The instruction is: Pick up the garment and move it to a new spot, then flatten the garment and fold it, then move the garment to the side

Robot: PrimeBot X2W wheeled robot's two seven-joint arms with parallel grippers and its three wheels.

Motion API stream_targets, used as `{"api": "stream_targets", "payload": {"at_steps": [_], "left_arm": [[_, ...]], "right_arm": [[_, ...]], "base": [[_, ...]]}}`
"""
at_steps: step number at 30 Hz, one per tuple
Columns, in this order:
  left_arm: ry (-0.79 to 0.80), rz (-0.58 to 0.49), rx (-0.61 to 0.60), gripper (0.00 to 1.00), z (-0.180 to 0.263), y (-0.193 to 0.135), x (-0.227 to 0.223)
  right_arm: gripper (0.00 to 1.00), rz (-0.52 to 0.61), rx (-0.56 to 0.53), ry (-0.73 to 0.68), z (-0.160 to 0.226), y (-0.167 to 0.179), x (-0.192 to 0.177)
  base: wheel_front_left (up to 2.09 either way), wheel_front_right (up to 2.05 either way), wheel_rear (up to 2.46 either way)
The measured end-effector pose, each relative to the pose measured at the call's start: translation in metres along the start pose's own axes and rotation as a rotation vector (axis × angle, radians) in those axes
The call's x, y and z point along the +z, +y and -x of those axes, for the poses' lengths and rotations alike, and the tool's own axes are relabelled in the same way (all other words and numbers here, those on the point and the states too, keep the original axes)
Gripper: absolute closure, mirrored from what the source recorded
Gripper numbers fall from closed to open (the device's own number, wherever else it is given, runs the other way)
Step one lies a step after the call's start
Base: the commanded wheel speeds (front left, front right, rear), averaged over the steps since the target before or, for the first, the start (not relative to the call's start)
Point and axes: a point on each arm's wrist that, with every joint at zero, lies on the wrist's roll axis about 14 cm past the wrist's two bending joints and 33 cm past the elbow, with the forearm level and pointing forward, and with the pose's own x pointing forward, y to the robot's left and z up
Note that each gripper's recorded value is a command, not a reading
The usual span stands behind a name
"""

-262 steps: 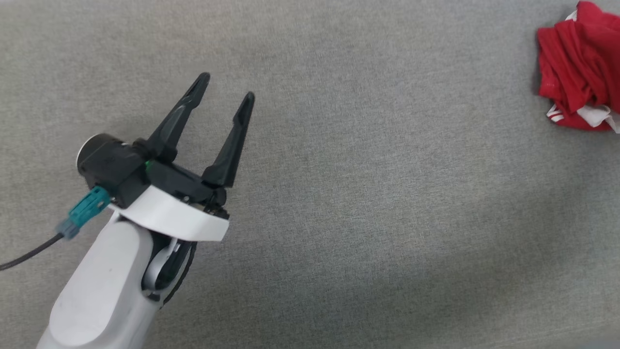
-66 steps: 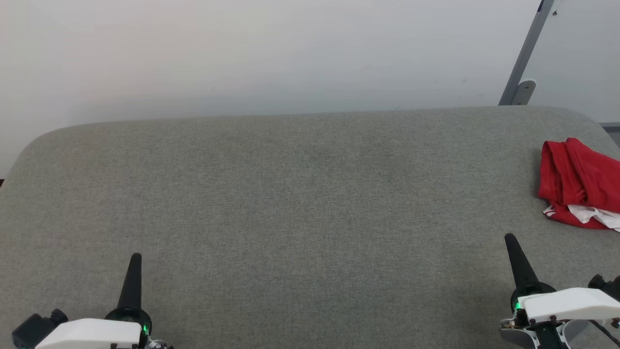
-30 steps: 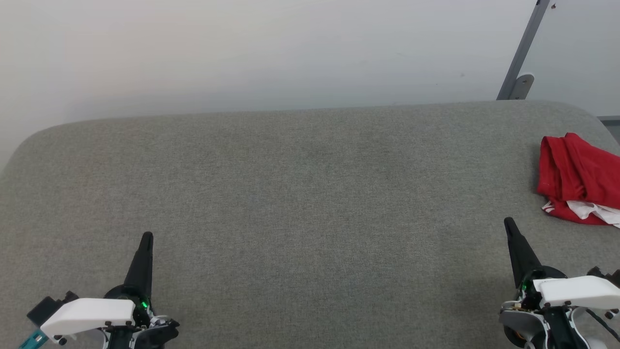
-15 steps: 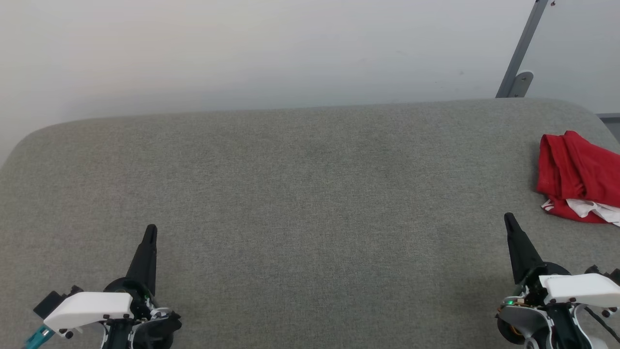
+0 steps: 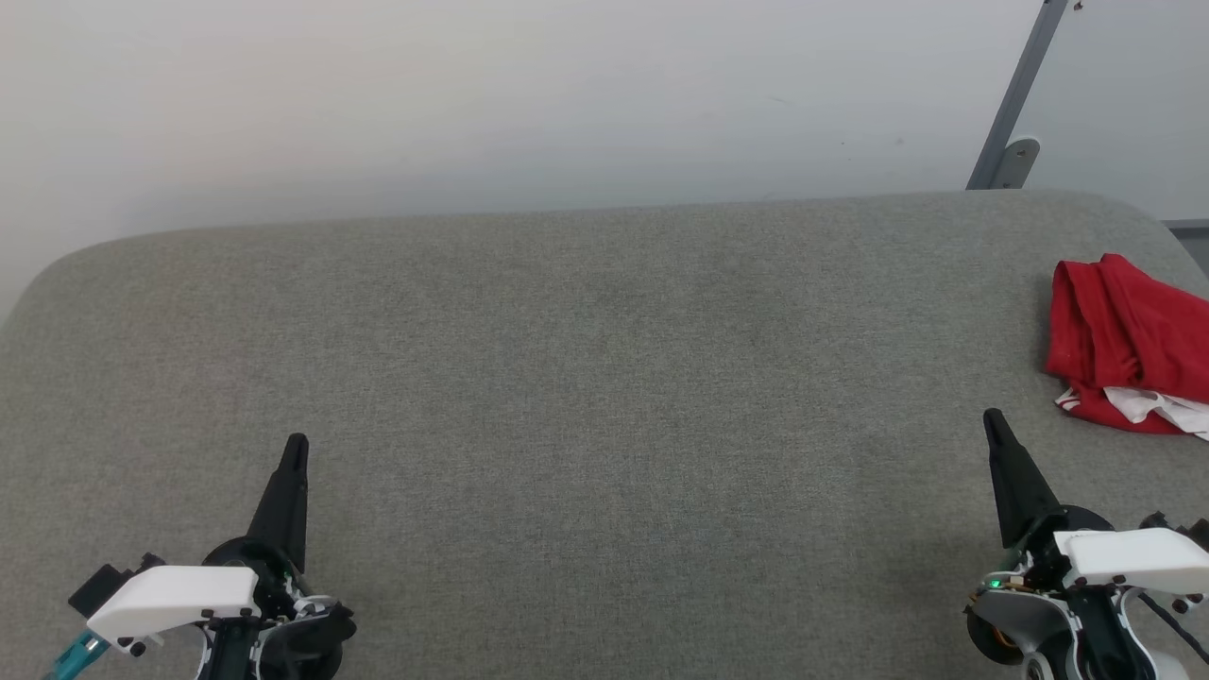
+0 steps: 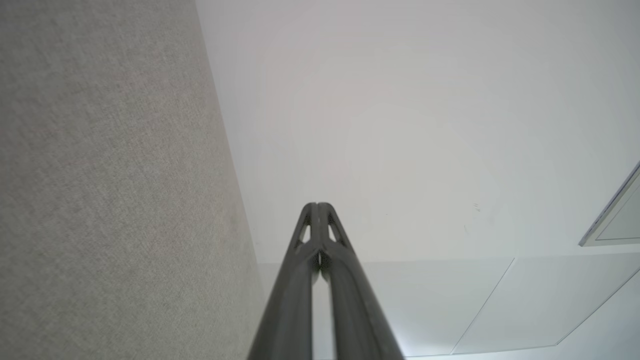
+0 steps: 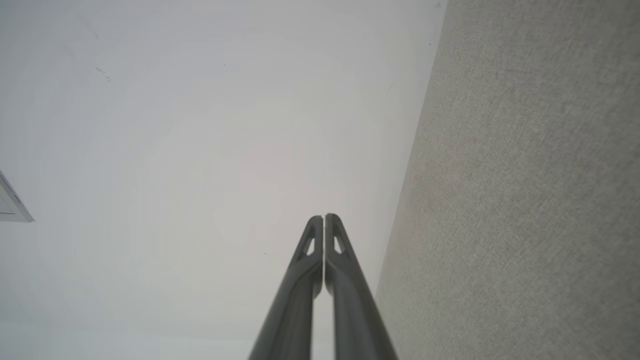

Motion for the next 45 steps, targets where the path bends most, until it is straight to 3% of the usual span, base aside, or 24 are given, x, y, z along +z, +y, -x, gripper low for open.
{"api": "stream_targets", "payload": {"at_steps": [45], "left_arm": [[0.000,0.002,0.000,1.00,0.0001,0.0001,-0.0001]], "right_arm": [[1.00,0.000,0.000,0.000,0.0000,0.0000,-0.0001]], "base": [[0.00,0.00,0.00]]}}
